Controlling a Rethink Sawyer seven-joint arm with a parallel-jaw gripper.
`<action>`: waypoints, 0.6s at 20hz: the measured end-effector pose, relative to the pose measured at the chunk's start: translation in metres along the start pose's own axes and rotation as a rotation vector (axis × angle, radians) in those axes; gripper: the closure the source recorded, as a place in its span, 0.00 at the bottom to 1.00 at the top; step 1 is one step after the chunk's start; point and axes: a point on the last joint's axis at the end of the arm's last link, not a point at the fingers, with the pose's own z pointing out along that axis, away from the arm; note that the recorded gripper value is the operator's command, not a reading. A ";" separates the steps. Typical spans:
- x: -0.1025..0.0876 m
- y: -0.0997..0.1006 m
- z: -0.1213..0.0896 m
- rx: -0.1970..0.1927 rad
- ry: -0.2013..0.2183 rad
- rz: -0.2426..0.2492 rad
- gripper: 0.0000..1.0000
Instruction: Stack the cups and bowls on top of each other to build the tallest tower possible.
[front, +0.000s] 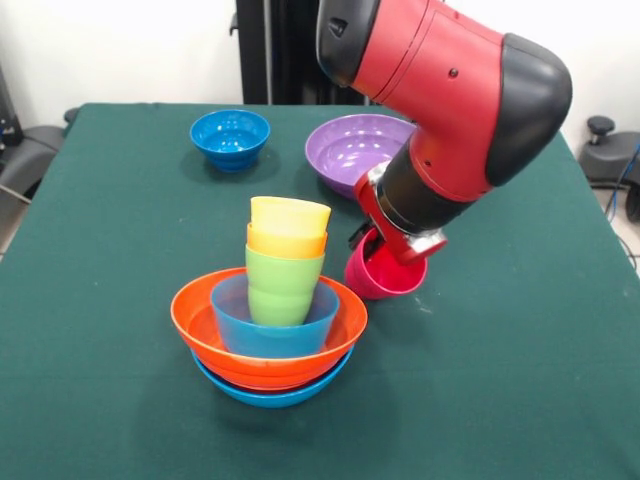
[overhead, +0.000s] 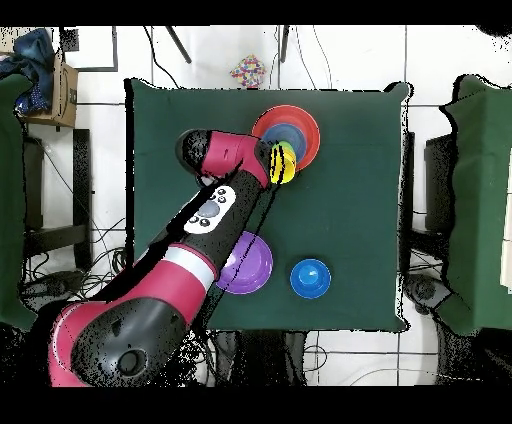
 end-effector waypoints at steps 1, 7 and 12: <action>-0.001 0.001 -0.001 -0.007 -0.007 0.000 1.00; -0.016 0.011 -0.022 -0.136 -0.098 0.016 1.00; -0.029 0.009 -0.047 -0.227 -0.155 0.046 1.00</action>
